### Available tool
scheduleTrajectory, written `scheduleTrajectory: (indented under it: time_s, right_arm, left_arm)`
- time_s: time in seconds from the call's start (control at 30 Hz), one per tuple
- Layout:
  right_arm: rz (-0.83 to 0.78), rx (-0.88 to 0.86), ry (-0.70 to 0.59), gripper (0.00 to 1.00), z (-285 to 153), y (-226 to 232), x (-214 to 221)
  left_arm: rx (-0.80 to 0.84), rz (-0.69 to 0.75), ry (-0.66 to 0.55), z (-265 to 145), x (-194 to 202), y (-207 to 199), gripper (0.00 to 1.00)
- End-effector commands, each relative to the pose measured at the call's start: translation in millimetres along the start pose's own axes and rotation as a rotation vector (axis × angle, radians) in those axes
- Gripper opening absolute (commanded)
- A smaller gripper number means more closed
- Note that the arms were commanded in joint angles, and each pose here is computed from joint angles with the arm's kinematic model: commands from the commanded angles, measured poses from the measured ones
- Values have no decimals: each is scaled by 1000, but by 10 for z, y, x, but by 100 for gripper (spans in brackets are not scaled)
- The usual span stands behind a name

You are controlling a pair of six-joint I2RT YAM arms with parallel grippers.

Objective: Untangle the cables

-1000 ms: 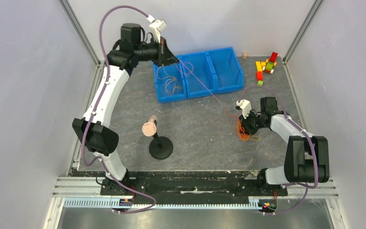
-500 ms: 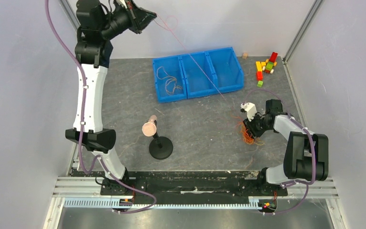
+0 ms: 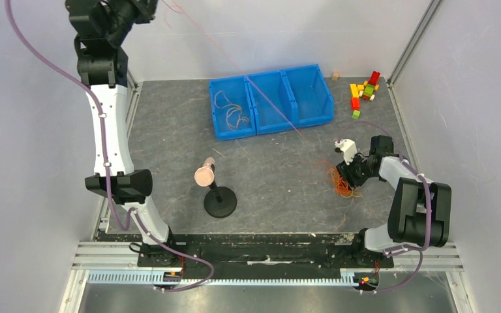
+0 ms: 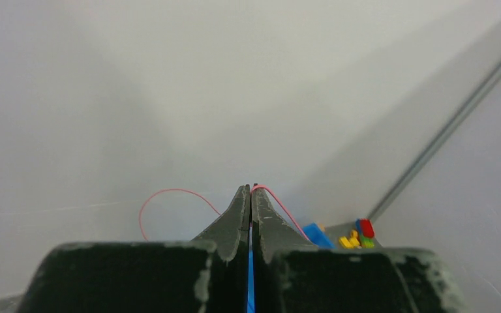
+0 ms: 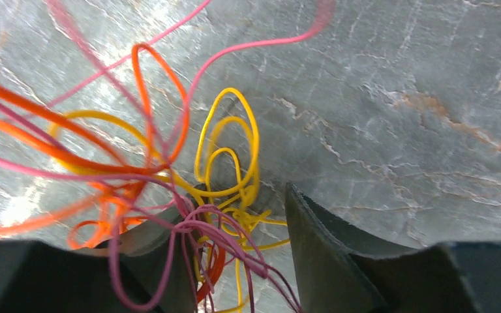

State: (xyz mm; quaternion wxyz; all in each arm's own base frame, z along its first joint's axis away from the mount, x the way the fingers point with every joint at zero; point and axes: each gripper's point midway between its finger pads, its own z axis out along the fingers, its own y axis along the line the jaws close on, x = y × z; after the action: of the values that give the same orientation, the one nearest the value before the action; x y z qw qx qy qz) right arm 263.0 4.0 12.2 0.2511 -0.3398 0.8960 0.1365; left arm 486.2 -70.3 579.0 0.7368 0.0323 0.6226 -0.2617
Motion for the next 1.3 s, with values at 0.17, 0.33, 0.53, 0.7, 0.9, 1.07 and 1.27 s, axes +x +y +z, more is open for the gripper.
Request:
scheduleTrajectory:
  time_s: [0.17,0.33,0.53,0.7,0.9,1.07,1.27]
  right_arm:
    - [59,2,229,58,-81,32,605]
    - [59,2,264,58,-122,17,715]
    - [65,-10,194,70,-251,-8,503]
    - [95,-46,-13,82,-449,-19,-132]
    - [82,-42,-160,98,-713,-55,-645]
    - [49,-47,-263,98,-901,-54,-986]
    - [50,-93,-486,98,-1155,83,-1698]
  left_arm:
    - [-99,-25,-260,-210,-823,304,2]
    - [-103,-27,-265,-214,-840,384,2]
    - [58,-77,-227,-169,-770,127,2]
    - [255,-84,-147,-167,-530,-363,2]
    - [328,-41,-196,-257,-707,-692,2]
    - [420,-65,-252,-310,-891,-970,2]
    - [564,-101,-216,-355,-744,-1538,2]
